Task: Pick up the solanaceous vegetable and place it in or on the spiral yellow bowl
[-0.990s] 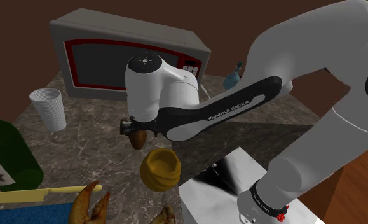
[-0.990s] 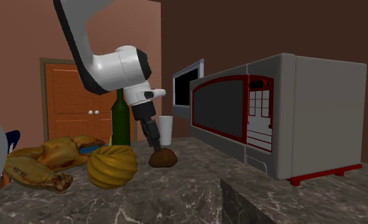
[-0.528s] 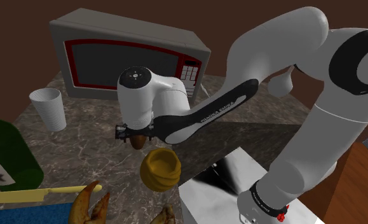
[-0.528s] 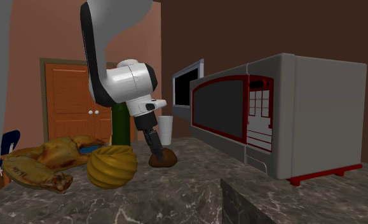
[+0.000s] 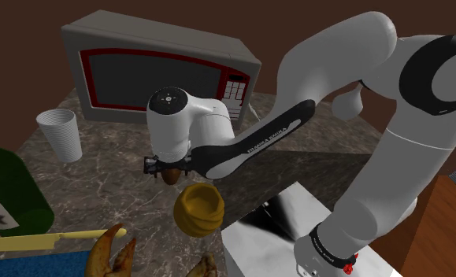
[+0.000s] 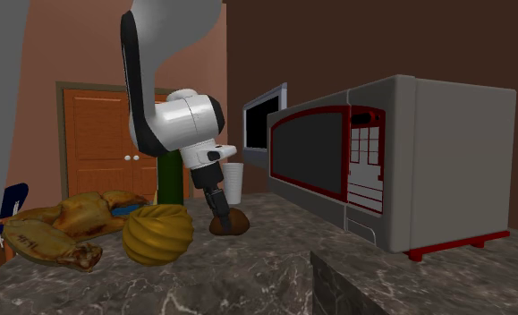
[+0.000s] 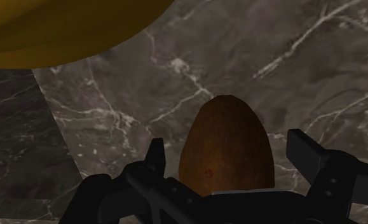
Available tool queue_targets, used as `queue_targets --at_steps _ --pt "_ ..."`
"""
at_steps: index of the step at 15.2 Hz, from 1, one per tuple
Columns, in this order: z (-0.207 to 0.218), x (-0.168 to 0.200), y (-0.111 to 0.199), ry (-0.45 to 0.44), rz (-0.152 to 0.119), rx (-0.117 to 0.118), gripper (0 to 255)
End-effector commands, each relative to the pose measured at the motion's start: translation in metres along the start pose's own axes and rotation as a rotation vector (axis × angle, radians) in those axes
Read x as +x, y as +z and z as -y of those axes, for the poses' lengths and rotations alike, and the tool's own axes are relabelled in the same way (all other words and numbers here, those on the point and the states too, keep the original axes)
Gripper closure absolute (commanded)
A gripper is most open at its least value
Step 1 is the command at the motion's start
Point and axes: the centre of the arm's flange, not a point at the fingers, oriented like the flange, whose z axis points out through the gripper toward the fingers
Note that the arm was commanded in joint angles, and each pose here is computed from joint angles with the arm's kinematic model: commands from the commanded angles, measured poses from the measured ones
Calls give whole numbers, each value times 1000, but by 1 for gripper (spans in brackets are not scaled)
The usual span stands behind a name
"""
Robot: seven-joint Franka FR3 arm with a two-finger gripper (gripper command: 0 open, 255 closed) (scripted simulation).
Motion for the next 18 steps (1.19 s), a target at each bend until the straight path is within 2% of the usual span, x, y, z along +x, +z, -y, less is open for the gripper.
queue_targets --at_steps 1,2,11,18 --pt "0 0 0 0 0 0 0" --pt "0 0 0 0 0 0 255" --pt "0 0 0 0 0 0 255" --pt "-2 11 -35 0 0 0 255"
